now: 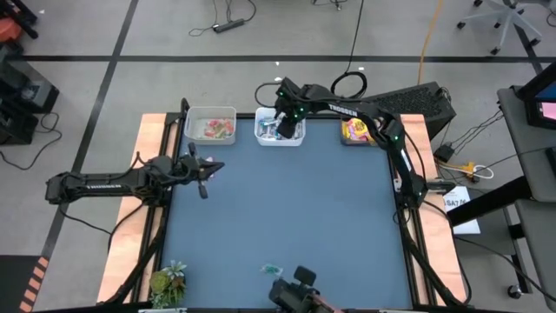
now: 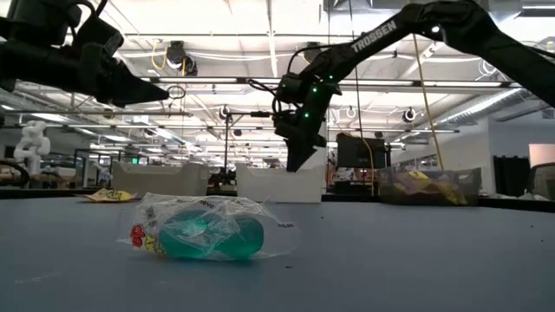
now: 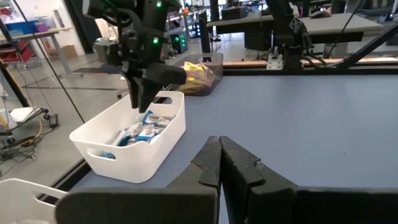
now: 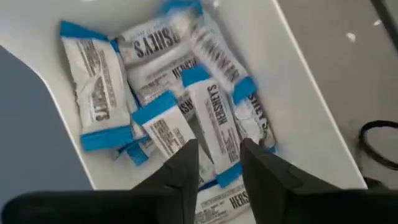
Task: Sort candy
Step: Put the blue gummy into the gray bin
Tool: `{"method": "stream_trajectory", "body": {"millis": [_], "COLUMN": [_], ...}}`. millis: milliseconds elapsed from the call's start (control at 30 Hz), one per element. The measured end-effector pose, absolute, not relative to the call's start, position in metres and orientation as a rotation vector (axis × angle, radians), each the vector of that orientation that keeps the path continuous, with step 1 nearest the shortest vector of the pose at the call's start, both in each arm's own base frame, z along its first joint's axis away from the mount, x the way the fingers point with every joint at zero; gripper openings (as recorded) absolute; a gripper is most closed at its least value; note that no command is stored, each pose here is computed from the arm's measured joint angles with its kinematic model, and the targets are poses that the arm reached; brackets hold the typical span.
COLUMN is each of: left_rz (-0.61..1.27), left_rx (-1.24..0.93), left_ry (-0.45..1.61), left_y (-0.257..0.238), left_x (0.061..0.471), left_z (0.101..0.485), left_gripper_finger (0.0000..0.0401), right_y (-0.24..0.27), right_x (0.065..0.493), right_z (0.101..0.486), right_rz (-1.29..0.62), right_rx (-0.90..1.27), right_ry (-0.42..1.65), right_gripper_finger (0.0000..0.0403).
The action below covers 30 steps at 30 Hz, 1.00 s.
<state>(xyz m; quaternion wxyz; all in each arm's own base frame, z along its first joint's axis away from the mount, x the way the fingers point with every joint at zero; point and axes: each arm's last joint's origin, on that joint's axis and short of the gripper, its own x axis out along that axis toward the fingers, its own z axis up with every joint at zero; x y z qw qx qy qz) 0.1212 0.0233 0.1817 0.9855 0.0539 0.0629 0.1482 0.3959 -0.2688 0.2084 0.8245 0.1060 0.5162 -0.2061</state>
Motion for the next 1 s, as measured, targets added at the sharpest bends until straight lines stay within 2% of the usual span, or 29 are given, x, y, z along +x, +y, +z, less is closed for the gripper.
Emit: {"method": "stream_trajectory", "body": {"millis": [67,167,233,467,667,1000], "left_rz": [0.297,0.296,0.289,0.242,0.189,-0.086], "left_rx": [0.103,0.092,0.089,0.084,0.076,0.121], "left_ry": [0.138,0.159,0.158,0.192,0.279,0.447], "left_y": [0.024,0.024,0.024,0.025,0.022,-0.011], "left_x": [0.122,0.125,0.127,0.140,0.157,0.199], "left_z": [0.180,0.178,0.177,0.177,0.177,0.171], "left_gripper_finger": [0.0006,0.0006,0.0006,0.0006,0.0005,0.0005], "right_y": [-0.263,-0.253,-0.248,-0.216,-0.168,-0.075], "right_x": [0.397,0.400,0.398,0.376,0.336,0.278], "right_z": [0.207,0.214,0.226,0.246,0.243,0.230], "right_rz": [-0.447,-0.447,-0.430,-0.427,-0.431,-0.469], "right_rx": [0.182,0.113,0.098,0.037,0.027,0.018], "right_ry": [1.121,1.117,1.069,0.884,0.687,0.485], "right_gripper_finger": [0.0095,0.0030,0.0011,0.0001,0.0000,0.0000]}}
